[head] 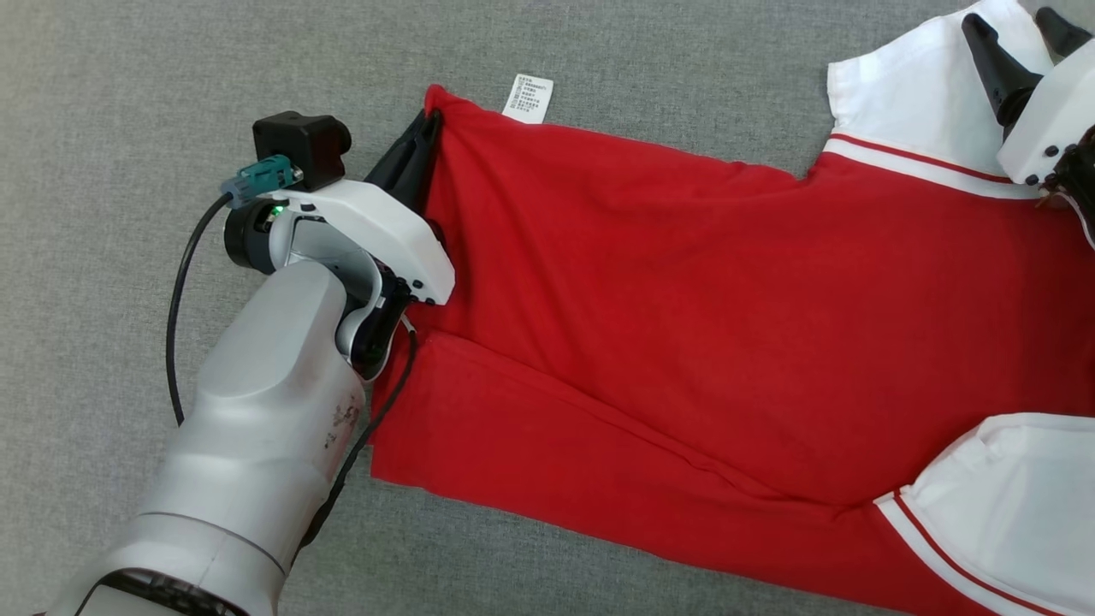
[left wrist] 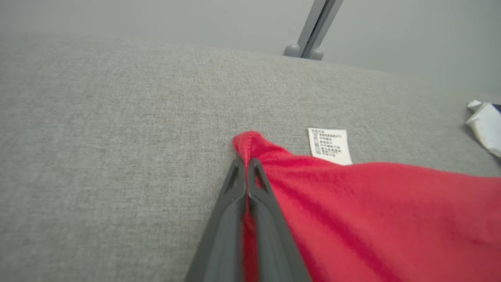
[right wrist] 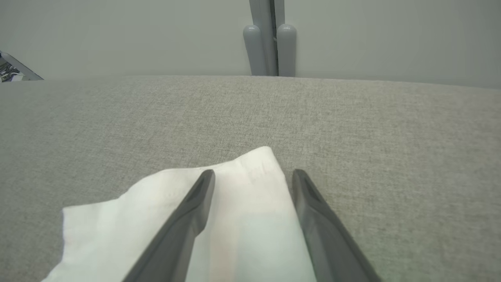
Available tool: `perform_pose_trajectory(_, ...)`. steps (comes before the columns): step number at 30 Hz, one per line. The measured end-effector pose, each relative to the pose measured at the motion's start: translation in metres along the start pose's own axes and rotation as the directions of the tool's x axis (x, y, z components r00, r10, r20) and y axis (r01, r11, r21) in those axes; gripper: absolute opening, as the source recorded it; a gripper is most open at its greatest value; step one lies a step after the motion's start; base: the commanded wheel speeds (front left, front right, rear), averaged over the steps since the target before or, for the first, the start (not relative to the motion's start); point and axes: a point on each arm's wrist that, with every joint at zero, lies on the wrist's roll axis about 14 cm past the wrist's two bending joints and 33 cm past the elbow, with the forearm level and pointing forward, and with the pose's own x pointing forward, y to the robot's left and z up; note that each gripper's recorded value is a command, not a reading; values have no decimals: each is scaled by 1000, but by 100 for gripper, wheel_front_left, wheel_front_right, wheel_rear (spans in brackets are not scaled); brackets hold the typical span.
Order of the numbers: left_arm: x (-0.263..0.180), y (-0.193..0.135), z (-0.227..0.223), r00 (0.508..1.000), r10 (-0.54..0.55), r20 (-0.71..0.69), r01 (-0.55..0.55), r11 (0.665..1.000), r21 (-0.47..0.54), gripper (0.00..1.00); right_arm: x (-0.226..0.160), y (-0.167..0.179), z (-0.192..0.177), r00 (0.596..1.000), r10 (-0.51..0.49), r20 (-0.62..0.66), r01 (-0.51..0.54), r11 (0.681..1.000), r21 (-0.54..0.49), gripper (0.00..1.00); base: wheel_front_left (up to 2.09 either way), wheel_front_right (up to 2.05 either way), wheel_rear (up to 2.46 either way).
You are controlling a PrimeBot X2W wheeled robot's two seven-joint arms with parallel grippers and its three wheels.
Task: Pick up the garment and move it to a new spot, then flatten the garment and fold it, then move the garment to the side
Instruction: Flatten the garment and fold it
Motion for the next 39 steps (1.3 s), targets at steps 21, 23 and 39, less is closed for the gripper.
perform_pose_trajectory(21, -22, -13, 40, 992, -44, 120, 43, 999, 8, 0, -78, -9, 87, 912, 11, 410, -4, 1000, -17, 0, 0, 0, 0)
perform_pose_trajectory(23, -25, -14, 38, 993, -46, 113, 45, 999, 3, 0, -88, -7, 89, 898, 15, 440, -10, 1000, -15, 0, 0, 0, 0)
perform_pose_trajectory(39, -30, -22, 25, 997, -50, 63, 50, 999, -4, 0, -162, -1, 61, 806, -34, 591, 78, 996, -48, 100, 0, 0, 0)
